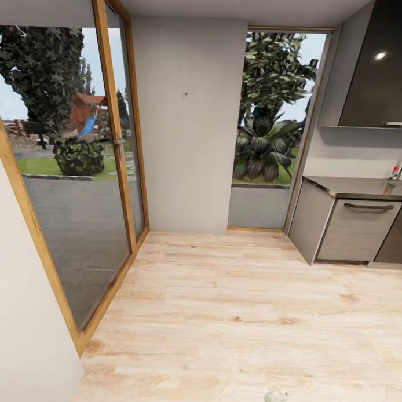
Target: Put the three can of soda from the living room inside the tash can in the kitchen.
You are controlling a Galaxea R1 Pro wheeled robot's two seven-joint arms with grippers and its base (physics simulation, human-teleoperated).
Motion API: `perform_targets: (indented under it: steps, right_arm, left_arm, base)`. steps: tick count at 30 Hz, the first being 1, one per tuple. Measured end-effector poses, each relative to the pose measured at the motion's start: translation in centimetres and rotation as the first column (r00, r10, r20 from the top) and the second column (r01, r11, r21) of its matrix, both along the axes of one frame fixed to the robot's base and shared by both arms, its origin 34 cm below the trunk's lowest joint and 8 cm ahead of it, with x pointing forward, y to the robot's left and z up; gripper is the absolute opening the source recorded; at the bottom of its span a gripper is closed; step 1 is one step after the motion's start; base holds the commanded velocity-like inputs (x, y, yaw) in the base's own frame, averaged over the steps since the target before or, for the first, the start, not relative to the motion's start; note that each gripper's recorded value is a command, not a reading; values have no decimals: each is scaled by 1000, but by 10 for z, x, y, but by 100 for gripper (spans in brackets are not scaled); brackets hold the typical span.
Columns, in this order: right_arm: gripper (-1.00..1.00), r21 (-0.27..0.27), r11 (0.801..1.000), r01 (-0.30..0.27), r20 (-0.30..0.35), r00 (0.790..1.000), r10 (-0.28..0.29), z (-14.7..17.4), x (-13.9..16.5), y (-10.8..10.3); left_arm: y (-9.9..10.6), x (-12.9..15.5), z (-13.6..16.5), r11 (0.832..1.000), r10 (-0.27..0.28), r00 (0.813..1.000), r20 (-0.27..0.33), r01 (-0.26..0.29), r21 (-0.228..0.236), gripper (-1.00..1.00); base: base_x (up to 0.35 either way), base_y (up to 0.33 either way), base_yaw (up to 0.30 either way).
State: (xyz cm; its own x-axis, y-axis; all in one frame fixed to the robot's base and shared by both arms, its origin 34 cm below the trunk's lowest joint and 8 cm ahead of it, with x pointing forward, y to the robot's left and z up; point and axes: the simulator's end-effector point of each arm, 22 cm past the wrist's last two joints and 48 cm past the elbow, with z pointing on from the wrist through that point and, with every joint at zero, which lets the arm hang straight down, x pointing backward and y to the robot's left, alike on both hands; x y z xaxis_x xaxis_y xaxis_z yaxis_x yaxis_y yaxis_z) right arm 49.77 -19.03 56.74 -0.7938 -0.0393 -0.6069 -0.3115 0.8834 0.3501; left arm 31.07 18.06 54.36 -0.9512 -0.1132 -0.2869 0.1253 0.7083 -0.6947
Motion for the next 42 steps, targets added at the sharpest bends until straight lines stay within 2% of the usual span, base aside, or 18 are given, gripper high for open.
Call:
perform_targets:
  steps: [1, 2, 3, 9, 12, 17, 22, 34, 42]
  right_arm:
    - [100, -3, 1000, -3, 72, 997, 3, 25, 42, -2]
    - [100, -6, 1000, -4, 50, 999, 4, 16, 24, -5]
    - [100, -10, 1000, -9, -28, 1000, 9, -12, -31, -7]
    - [100, -16, 1000, -11, 6, 1000, 11, -2, -17, -12]
    - [100, -19, 1000, -12, 16, 1000, 12, 0, -14, -14]
    - [100, -24, 1000, -10, 18, 1000, 11, 1, -13, -18]
    - [100, -54, 999, -7, 18, 1000, 8, 0, -12, -38]
    - [100, -61, 998, -5, 17, 1000, 6, -1, -13, -43]
    - [100, -59, 998, -7, 16, 1000, 8, -1, -13, -43]
  left_arm:
    - [0, 80, 60, 998, -41, 967, 252, 49, -27, 100]
    - [7, 131, 108, 998, -57, 907, 417, 60, 7, 100]
    - [11, 132, 109, 999, -47, 907, 419, 49, 6, 100]
    - [25, 139, 115, 1000, -13, 902, 431, 13, 2, 100]
    - [30, 133, 108, 1000, 7, 913, 408, -5, -8, 100]
    - [33, 130, 104, 1000, 22, 919, 395, -18, -12, 100]
    - [43, 133, 104, 999, 53, 917, 395, -52, -13, 100]
    - [47, 133, 104, 998, 58, 917, 395, -59, -10, 100]
    - [47, 133, 104, 998, 58, 917, 395, -59, -10, 100]
  base:
    - [0, 0, 0]
    - [0, 0, 0]
    - [0, 0, 0]
    - [0, 0, 0]
    - [0, 0, 0]
    - [0, 0, 0]
    - [-2, 0, 0]
    - [-237, -8, 0]
    - [-68, -17, -100]
